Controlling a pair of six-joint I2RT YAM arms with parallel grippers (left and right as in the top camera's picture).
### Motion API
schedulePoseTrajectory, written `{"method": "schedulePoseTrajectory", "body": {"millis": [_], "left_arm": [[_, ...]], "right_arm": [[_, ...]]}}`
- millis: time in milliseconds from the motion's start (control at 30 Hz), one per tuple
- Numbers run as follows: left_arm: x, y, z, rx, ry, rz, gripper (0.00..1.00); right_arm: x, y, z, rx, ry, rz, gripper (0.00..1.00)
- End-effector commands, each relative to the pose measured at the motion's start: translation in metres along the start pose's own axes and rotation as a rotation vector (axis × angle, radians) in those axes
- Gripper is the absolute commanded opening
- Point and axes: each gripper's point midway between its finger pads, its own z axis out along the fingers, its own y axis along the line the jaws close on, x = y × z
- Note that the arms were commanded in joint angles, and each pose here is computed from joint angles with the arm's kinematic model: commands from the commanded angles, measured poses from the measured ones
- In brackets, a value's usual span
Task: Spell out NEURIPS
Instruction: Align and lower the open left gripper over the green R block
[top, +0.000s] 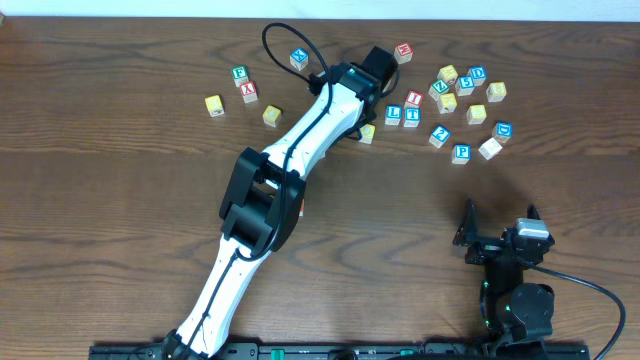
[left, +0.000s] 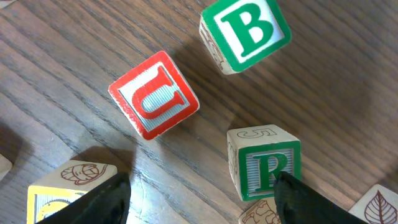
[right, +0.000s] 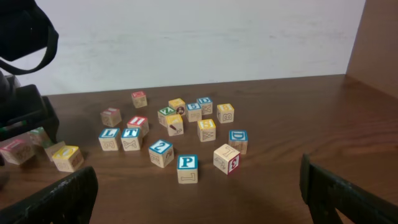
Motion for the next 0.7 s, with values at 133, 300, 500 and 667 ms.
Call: {"method": "schedulePoseTrajectory", "body": {"millis": [133,300,500,667], "left_arm": [[-0.007,-0.005,-0.032,0.051,-0.007,0.069,0.68],[-0.035,-0.008,-0.086,0.121,-0.111,0.056,0.69],[-0.048,-0.014,-0.124,0.202,-0.162,0.089,0.69],[-0.045,-0.017,-0.12,0.205,-0.157,0.092,0.68]], "right_arm": [[0.001,0.0,0.0,0.001,0.004,-0.009,0.99],[0.001,0.0,0.0,0.001,0.004,-0.009,0.99],[0.001,0.0,0.0,0.001,0.004,-0.009,0.99],[0.001,0.0,0.0,0.0,0.004,-0.009,0.99]]}}
